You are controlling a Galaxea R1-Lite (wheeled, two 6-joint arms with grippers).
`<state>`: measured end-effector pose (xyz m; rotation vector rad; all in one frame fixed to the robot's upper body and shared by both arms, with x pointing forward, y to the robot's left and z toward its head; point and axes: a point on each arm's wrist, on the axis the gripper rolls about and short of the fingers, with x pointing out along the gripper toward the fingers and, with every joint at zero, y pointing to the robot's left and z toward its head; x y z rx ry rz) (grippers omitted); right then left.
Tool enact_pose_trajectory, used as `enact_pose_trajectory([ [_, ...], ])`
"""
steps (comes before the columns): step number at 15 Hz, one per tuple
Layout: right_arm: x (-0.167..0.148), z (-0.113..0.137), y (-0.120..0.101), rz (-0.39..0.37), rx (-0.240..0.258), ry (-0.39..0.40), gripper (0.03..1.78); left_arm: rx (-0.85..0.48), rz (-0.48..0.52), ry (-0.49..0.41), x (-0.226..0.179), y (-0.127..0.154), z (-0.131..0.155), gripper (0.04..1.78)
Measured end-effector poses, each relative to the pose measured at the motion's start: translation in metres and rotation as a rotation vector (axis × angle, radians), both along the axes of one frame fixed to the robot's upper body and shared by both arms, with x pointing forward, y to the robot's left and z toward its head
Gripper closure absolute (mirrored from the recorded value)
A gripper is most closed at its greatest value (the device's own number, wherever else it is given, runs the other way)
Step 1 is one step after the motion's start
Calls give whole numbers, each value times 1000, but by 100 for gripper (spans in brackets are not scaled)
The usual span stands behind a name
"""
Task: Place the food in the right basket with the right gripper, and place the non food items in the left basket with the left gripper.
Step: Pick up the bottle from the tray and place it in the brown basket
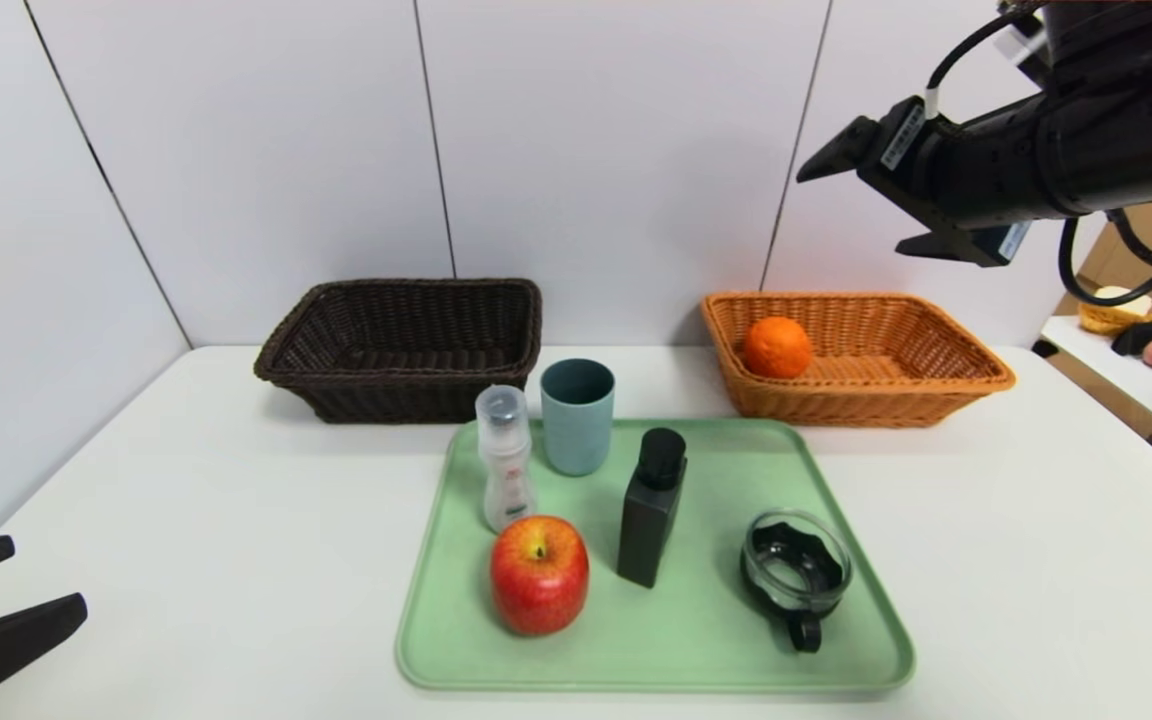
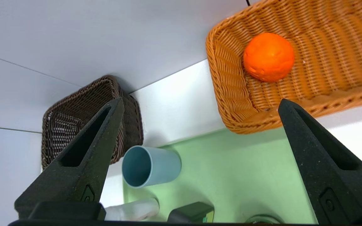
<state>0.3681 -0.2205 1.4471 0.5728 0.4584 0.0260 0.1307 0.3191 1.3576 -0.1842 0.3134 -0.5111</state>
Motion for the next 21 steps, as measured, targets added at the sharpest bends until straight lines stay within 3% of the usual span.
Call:
enact_pose_trajectory([
  [4, -21, 0, -7, -10, -14, 2, 12, 99, -153, -72, 18, -9, -39, 13],
  [6, -31, 4, -12, -20, -58, -14, 12, 125, -232, -114, 29, -17, -54, 13],
  [8, -45, -4, -17, 20, -159, 6, 12, 118, -291, -121, 40, -26, -56, 13],
  [10, -65, -19, -28, 75, -307, 25, 12, 105, -304, -99, 55, -37, -51, 13],
  [12, -85, -29, -39, 111, -425, -13, 12, 77, -295, -70, 69, -54, -41, 13],
  [13, -93, -31, -45, 112, -456, -55, 12, 57, -295, -53, 74, -67, -37, 13],
  [15, -103, -33, -60, 63, -484, -99, 12, 38, -279, -22, 81, -97, -34, 13],
  [17, -110, -42, -72, 20, -506, -81, 12, 17, -228, -29, 90, -131, -34, 13],
  [21, -115, -37, -80, -2, -467, -162, 12, -38, -121, -87, 103, -186, -35, 13],
])
